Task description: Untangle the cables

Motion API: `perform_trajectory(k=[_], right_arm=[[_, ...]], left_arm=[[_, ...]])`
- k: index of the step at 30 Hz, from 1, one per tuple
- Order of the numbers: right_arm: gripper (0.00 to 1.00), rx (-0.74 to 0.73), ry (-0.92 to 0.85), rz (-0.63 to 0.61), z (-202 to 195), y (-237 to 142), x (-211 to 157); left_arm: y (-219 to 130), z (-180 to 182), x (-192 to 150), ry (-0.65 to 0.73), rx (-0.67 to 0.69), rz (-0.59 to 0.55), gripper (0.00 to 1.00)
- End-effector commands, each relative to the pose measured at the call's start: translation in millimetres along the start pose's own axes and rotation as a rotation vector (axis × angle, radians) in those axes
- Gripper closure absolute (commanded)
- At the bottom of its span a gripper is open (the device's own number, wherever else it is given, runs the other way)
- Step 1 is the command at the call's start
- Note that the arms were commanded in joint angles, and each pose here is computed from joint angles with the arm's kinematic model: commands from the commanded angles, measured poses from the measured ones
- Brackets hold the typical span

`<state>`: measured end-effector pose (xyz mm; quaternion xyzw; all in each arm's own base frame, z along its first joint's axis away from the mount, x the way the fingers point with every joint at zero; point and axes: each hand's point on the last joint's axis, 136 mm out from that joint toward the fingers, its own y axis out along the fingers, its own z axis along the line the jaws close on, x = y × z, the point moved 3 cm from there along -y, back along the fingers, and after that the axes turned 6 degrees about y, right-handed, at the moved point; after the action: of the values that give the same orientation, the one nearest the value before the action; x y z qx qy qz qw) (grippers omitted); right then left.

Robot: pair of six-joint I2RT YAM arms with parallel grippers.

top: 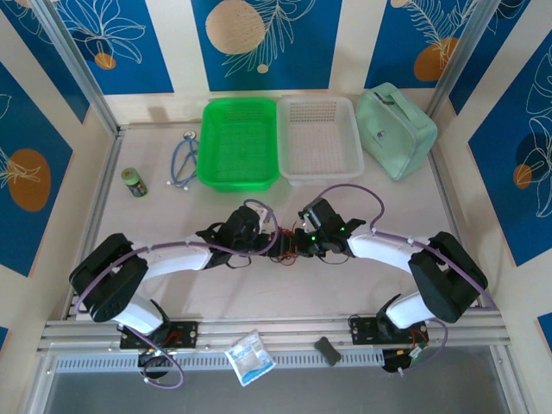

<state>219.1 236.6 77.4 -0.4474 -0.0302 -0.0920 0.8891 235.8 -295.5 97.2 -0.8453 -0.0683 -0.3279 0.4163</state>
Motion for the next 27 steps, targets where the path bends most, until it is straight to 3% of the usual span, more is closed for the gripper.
perform_trajectory(k=[1, 8, 11, 16, 19, 20, 24, 27], right_arm=[[1.0, 0.043, -0.018, 0.008, 4.0, -6.0, -2.2], [1.0, 0.037, 0.034, -0.012, -6.1, -11.2, 1.0], [1.0, 0.022, 0.074, -0.016, -13.9, -11.0, 1.3], [1.0, -0.022, 0.152, -0.025, -26.1, -11.3, 1.6], [1.0, -0.074, 0.214, -0.044, -35.0, -17.0, -0.3], [0.97, -0.092, 0.228, -0.053, -36.8, -20.5, -0.7], [0.53, -0.103, 0.236, -0.084, -30.9, -40.9, -3.4], [0.34, -0.092, 0.205, -0.115, -16.9, -62.0, -3.2]], left_arm=[[6.7, -2.0, 8.4, -0.004, 0.019, -0.021, 0.14], [16.5, 13.9, -7.3, -0.013, 0.093, 0.038, 0.38], [23.4, 18.6, -14.4, -0.021, 0.108, 0.066, 0.53], [31.6, 30.4, -22.5, -0.013, 0.171, 0.107, 0.88], [26.7, 37.0, -22.4, 0.0, 0.217, 0.103, 1.0], [23.9, 39.4, -22.2, 0.002, 0.233, 0.098, 1.0], [11.5, 43.4, -22.3, 0.012, 0.259, 0.072, 1.0], [8.7, 38.9, -22.4, 0.024, 0.216, 0.052, 1.0]])
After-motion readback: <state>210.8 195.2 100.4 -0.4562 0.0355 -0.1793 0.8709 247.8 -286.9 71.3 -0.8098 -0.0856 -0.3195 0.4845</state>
